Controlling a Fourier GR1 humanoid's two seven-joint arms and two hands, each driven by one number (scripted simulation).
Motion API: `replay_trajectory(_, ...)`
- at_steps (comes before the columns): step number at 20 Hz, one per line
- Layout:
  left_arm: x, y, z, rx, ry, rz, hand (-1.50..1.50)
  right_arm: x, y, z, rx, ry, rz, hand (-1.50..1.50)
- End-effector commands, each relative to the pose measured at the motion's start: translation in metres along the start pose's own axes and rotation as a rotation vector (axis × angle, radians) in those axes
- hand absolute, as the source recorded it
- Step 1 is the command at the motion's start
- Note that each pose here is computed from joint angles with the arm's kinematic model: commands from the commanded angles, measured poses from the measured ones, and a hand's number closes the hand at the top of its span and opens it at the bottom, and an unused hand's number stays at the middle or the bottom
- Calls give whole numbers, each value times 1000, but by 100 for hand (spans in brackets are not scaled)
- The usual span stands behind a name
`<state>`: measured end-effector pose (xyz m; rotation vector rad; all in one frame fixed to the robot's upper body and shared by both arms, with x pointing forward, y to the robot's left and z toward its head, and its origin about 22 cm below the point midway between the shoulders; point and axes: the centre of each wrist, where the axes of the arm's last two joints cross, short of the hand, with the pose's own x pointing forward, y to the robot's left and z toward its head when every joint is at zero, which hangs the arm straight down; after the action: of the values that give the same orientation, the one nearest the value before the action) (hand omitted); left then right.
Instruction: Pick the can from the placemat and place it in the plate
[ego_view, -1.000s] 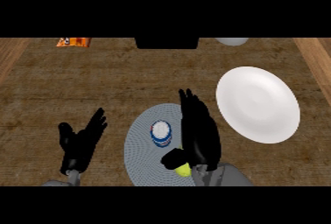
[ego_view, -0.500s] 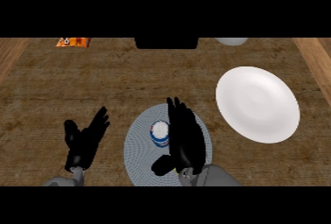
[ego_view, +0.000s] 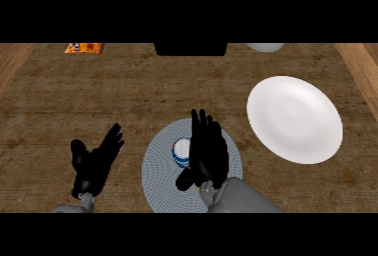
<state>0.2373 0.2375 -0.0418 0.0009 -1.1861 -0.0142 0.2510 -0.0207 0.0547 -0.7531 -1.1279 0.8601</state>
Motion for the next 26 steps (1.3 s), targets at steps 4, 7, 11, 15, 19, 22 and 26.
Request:
replay_trajectory(4,-5,5,-2,-5,15,3,0,4,8,4,32,109,-6,-150)
replay_trajectory(7,7,-1,6,-1,-10,-18,0,4,19,-19,31,128,2,-150)
replay_trajectory(11,6,-2,-3,10,2,11,0,-11,37,-12,135,98,106,150)
replay_trajectory(15,14,-7,-9,2,7,2,0,-11,47,-31,70,47,134,150)
replay_trajectory(19,-6,1,9,12,2,15,0,-12,38,-18,63,37,143,150)
replay_trajectory(22,3,6,12,13,-12,-13,0,-1,33,-26,15,27,161,150)
replay_trajectory(26,3,2,-8,9,-2,20,0,-14,77,35,31,-75,180,150)
